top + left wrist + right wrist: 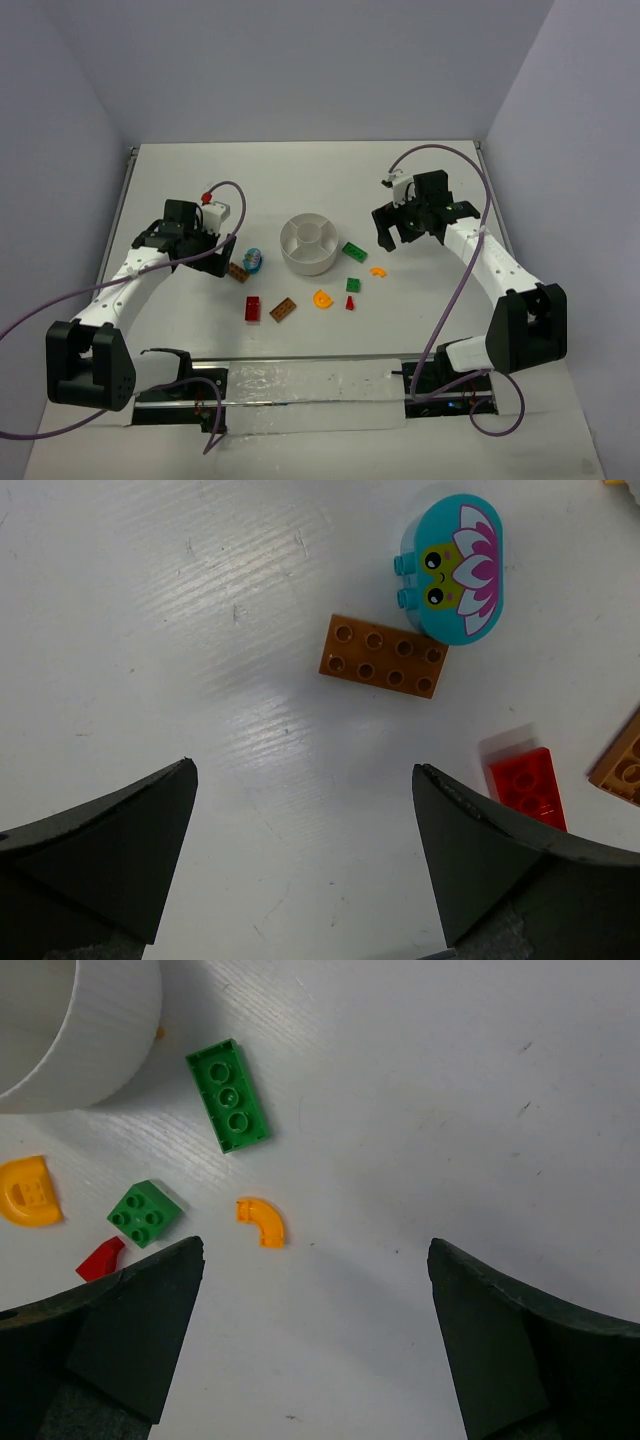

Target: Sort the legos into containers by color

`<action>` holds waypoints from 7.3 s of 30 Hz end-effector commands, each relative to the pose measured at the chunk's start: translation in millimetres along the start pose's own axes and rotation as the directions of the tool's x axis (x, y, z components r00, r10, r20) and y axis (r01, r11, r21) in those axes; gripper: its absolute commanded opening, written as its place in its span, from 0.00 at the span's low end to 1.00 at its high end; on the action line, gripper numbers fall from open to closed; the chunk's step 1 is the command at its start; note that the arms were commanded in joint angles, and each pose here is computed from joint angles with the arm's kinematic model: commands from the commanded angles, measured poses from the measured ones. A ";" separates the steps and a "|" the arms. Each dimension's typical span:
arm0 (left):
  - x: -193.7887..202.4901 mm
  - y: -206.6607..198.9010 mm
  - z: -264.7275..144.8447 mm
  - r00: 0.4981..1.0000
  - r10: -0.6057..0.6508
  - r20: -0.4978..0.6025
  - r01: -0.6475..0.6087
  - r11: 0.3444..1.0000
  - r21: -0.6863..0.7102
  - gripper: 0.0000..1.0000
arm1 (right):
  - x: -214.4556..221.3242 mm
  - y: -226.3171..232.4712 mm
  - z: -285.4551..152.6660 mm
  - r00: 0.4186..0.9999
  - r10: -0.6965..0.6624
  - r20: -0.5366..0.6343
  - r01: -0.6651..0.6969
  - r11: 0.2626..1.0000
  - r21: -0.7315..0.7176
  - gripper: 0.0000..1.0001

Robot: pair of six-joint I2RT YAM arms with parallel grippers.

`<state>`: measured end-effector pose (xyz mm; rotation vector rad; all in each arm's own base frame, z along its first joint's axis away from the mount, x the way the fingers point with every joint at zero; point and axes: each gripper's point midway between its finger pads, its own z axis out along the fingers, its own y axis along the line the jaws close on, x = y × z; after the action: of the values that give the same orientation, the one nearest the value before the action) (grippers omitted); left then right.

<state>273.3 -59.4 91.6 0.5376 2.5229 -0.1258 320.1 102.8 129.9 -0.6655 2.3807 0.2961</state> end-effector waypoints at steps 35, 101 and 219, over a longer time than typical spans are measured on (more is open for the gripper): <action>-54.5 -53.7 58.0 0.960 -0.186 -0.208 0.154 0.975 -0.158 0.82 | 14.4 -17.6 -6.7 0.999 0.039 -0.006 -0.038 0.997 0.067 1.00; -163.1 -133.0 -17.3 0.902 -0.281 0.327 0.110 0.884 0.455 0.01 | 2.9 -21.5 -6.4 0.999 0.049 -0.015 -0.048 0.997 0.052 1.00; 73.7 -121.8 7.7 0.371 0.801 0.470 -0.929 0.324 0.181 0.81 | 34.1 -21.7 -11.7 0.997 0.012 -0.081 -0.005 0.996 0.087 1.00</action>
<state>165.1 -141.3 43.5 1.8220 1.6469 -0.3573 297.6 70.4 110.2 -0.6533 2.4901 0.2032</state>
